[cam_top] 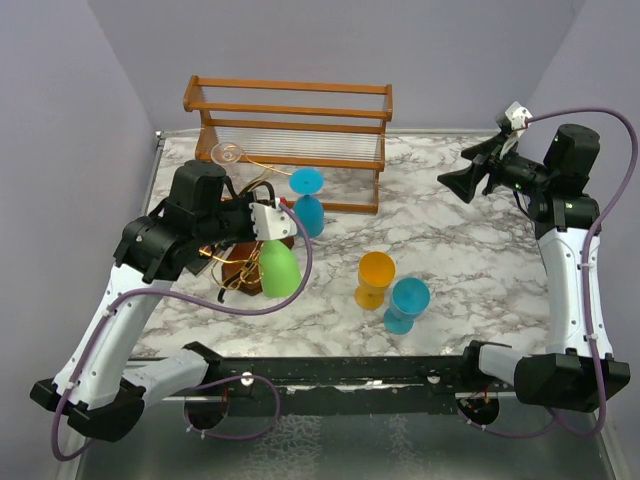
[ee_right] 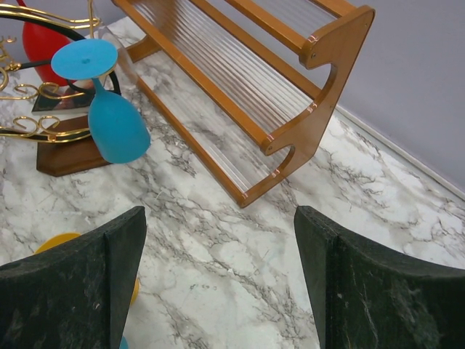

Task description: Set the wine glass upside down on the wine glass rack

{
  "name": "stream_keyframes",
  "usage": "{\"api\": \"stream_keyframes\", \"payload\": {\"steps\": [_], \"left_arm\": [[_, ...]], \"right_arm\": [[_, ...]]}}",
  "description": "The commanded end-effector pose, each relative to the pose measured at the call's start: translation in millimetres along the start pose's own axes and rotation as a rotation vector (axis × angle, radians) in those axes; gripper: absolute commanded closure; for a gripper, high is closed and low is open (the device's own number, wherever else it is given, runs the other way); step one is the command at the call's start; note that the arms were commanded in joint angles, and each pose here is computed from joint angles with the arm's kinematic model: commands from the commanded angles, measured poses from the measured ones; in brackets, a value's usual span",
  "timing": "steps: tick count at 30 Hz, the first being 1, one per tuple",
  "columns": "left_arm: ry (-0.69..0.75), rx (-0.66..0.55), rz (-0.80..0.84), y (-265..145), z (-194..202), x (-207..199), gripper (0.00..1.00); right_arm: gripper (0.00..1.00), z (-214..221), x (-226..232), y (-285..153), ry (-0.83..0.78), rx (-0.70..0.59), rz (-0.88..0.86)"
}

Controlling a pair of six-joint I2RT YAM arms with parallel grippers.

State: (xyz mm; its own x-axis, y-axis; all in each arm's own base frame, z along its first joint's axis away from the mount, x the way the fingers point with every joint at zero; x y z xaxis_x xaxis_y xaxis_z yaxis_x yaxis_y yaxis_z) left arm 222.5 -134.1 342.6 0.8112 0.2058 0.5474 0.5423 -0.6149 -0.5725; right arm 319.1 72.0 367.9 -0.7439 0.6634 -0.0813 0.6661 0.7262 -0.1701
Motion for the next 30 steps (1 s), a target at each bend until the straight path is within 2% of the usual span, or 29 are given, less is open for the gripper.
{"api": "stream_keyframes", "payload": {"steps": [1,15,30], "left_arm": [[0.047,0.024,-0.055,5,3,11,0.94],[0.116,0.073,-0.102,23,10,24,0.94],[0.193,0.075,-0.075,39,6,21,0.93]], "right_arm": [[0.18,-13,5,-6,-0.03,-0.016,-0.006],[0.18,-5,3,-4,-0.024,-0.009,-0.006],[0.18,-6,4,-5,-0.023,-0.009,-0.001]]}}
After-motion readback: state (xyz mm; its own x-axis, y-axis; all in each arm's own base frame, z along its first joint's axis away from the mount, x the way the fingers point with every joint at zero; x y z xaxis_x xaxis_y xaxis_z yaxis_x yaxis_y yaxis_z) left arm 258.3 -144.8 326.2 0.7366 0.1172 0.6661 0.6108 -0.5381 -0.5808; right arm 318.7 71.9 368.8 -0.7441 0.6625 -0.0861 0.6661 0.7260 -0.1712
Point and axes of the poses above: each gripper's point midway between its finger pads, its own y axis out along the fingers, its own x axis along the line the jaws close on, z = x × y, the point moved 2 cm from there along -y, back along the fingers, and after that the axes turned 3 degrees about -y, right-handed, at the moved point
